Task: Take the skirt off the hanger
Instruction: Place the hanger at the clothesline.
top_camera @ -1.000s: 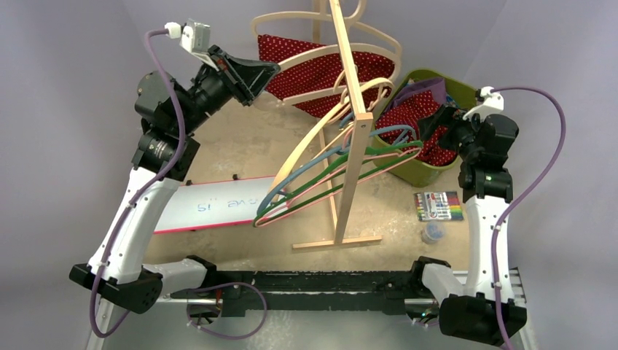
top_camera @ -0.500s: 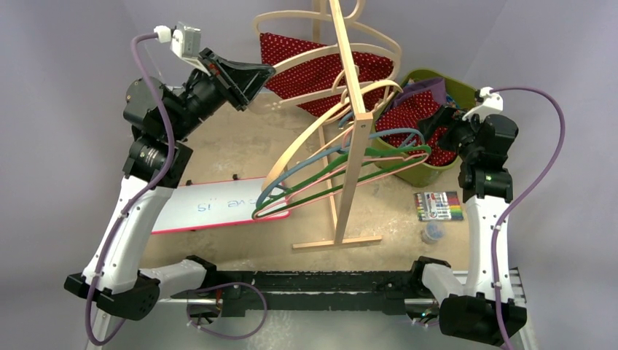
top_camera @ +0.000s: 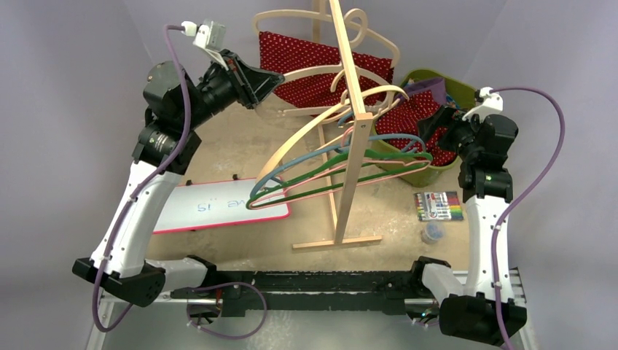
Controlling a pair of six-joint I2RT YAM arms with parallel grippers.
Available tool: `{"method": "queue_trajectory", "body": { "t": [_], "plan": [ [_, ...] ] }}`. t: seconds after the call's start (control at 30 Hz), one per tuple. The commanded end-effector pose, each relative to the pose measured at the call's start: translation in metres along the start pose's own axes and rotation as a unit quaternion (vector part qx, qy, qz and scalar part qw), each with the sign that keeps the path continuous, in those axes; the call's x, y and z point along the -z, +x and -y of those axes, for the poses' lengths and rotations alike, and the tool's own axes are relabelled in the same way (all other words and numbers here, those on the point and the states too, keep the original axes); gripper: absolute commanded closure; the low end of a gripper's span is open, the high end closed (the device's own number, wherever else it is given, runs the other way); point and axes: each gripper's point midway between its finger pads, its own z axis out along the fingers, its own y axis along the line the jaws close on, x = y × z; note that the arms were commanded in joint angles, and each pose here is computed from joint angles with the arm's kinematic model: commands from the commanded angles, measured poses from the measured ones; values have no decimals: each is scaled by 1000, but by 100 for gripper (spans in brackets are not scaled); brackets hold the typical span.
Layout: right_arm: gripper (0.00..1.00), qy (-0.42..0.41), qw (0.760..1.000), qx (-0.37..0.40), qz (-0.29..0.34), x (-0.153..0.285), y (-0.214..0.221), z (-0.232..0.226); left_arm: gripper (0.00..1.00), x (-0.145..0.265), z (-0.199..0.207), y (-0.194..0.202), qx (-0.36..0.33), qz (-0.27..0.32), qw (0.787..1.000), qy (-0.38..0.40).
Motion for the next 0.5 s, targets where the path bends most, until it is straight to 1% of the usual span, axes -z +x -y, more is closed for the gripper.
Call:
{"method": "queue_trajectory", "body": {
  "t": [0.0, 0.33, 0.47],
  "plan": [
    [1, -8, 1000, 14, 16, -1, -11, -3, 100, 17, 25, -29, -33, 45, 998, 27],
    [1, -6, 1000, 14, 17, -1, -12, -2, 100, 28, 27, -34, -42, 61, 997, 17],
    [1, -9, 1000, 15, 16, -2, -12, -3, 100, 30, 27, -28, -39, 53, 998, 17]
  ]
}}
